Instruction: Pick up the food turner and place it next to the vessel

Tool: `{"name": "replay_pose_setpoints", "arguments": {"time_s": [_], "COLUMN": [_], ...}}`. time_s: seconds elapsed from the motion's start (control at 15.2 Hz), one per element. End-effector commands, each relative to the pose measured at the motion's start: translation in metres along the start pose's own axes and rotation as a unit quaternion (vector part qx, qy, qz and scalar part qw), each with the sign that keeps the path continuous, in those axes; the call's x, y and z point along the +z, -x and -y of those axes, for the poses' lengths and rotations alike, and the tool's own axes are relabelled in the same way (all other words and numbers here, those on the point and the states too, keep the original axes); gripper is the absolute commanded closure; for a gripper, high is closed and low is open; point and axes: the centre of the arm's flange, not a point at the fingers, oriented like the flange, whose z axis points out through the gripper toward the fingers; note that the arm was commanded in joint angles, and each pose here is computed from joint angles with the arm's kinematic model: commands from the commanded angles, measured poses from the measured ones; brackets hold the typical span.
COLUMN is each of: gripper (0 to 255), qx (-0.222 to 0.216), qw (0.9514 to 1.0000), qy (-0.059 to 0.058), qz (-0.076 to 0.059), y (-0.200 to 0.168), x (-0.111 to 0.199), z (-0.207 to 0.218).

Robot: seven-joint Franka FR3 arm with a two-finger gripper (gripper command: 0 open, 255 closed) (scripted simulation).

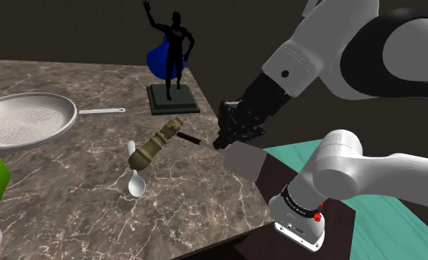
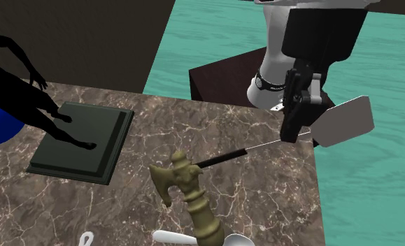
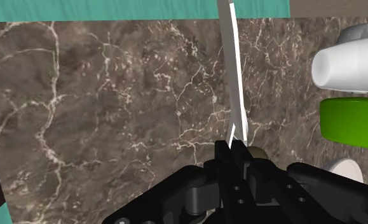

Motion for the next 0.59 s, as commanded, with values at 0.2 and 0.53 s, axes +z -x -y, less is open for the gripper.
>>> {"name": "replay_pose_setpoints", "arguments": {"time_s": [0.2,0.53], "gripper": [255,255], "qx": [0.0,0.0], "qw": [1.0,1.0], "qy": [0.0,0.0], "qz": [0.0,0.0], "y": [0.004,0.007], "x": [-0.023,-0.045], "z": [0.014,0.028]}}
